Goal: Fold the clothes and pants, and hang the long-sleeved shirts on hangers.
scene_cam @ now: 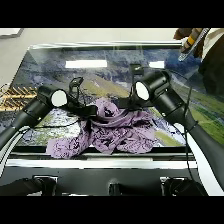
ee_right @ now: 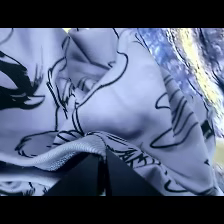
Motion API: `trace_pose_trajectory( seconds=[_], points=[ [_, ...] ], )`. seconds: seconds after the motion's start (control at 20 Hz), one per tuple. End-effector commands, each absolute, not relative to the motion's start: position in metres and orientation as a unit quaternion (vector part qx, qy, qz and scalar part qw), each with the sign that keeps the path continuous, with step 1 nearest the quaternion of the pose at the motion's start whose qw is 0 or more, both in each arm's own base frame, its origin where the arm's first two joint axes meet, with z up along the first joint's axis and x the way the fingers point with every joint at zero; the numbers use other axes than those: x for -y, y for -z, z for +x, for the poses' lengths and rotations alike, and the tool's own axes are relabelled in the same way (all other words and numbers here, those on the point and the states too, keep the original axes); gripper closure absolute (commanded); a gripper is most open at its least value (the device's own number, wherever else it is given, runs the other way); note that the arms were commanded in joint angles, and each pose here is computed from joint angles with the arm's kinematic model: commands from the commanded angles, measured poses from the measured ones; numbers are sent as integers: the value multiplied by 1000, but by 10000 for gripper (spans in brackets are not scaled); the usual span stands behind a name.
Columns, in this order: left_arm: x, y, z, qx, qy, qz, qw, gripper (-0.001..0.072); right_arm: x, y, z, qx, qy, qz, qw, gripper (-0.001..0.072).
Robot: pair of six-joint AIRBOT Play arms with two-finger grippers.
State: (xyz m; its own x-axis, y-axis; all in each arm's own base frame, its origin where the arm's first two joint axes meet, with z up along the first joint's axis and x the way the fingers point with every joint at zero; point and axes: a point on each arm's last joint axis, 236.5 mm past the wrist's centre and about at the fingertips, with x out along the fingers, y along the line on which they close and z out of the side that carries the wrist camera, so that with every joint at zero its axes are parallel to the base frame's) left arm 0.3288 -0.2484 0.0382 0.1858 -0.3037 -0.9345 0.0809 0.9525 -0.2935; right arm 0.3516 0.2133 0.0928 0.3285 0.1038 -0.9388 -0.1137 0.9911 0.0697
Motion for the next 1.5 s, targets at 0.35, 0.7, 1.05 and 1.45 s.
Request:
trace_pose_trajectory(
  seconds=[0.35, 0.7, 1.05, 1.45],
  points=[
    [256, -71, 350, -569, 111, -167, 798, 681, -195, -148, 346, -515, -57, 37, 855, 670],
    [256, -72, 352, -566, 110, -172, 799, 493, -195, -146, 352, -511, -52, 34, 857, 670],
    [228, -92, 364, -543, 101, -183, 814, 147, -198, -138, 356, -515, -50, 33, 855, 670],
    [50, -125, 360, -539, 55, -52, 839, 98, -200, -139, 359, -511, -48, 43, 857, 670]
  ],
)
